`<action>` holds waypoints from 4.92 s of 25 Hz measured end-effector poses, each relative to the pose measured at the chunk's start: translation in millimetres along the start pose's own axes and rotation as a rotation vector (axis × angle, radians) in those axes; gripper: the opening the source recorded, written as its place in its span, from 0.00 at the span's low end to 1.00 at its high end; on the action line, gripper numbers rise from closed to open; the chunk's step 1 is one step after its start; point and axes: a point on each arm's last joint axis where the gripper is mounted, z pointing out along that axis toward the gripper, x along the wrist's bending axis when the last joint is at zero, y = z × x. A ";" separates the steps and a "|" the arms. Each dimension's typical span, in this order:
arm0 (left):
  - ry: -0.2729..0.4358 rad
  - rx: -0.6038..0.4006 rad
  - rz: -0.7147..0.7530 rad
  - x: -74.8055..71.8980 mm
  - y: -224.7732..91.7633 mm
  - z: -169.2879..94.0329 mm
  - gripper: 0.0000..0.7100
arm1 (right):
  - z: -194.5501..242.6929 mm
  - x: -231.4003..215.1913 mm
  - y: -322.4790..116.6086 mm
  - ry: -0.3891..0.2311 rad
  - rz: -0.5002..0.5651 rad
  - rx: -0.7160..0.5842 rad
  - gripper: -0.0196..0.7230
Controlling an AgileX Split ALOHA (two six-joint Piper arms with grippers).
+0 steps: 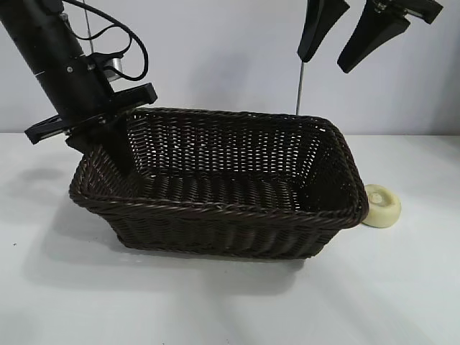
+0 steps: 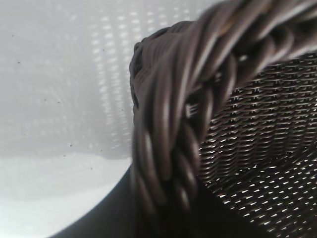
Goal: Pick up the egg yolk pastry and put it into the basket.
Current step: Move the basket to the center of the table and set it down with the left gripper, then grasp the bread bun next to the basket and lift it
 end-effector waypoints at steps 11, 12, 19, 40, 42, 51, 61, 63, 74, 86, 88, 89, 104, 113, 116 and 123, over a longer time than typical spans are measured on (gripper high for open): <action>0.004 -0.002 -0.010 2.8 -2.3 5.3 0.14 | 0.0 0.0 0.0 0.000 0.000 0.000 0.57; 0.006 0.003 -0.012 3.9 -3.7 7.4 0.14 | 0.0 0.0 0.0 0.000 0.000 0.000 0.57; 0.012 0.009 -0.001 7.2 -7.3 13.5 0.14 | 0.0 -0.1 -0.2 -0.001 0.000 0.002 0.57; -0.002 -0.003 -0.002 5.8 -6.2 12.9 0.59 | 0.0 -0.1 -0.3 -0.001 0.000 0.003 0.57; 0.010 0.002 0.006 6.5 -6.9 12.2 0.59 | 0.0 -0.1 -0.3 -0.001 0.000 0.003 0.57; 0.077 -0.070 0.050 -1.8 -11.7 -26.5 0.60 | 0.0 0.2 -0.3 0.002 0.001 0.003 0.57; 0.076 -0.228 0.118 -29.5 -36.7 -105.6 0.60 | 0.0 0.3 -0.3 0.004 0.002 0.003 0.57; 0.033 -0.264 0.119 -38.8 -44.3 -121.4 0.60 | 0.0 0.5 -0.3 0.006 0.002 0.003 0.57; -0.161 -0.260 0.066 -58.3 -64.2 -133.7 0.60 | 0.0 0.5 -0.3 0.006 0.002 0.003 0.57; -0.210 -0.276 0.001 -53.2 -65.1 -113.5 0.60 | -0.1 1.3 2.0 0.014 0.006 -0.022 0.57; -0.208 -0.281 0.001 -53.1 -64.7 -113.5 0.60 | -0.1 1.4 1.7 0.016 0.006 -0.019 0.57; -0.206 -0.284 0.002 -52.9 -64.4 -113.6 0.60 | 0.0 1.4 1.5 0.016 0.006 -0.017 0.57; -0.198 -0.321 -0.001 -52.1 -61.2 -114.4 0.60 | -0.2 -4.2 -1.8 -0.038 -0.013 0.021 0.57; -0.198 -0.321 -0.001 -52.1 -61.2 -114.4 0.60 | -15.4 -69.5 0.4 -0.129 0.128 0.003 0.57; -0.198 -0.322 -0.001 -52.1 -61.0 -114.5 0.60 | -22.3 -93.6 -2.2 -0.154 0.176 0.003 0.57; -0.198 -0.326 -0.002 -52.0 -60.8 -114.6 0.60 | -26.0 -108.1 -4.9 -0.167 0.169 0.016 0.57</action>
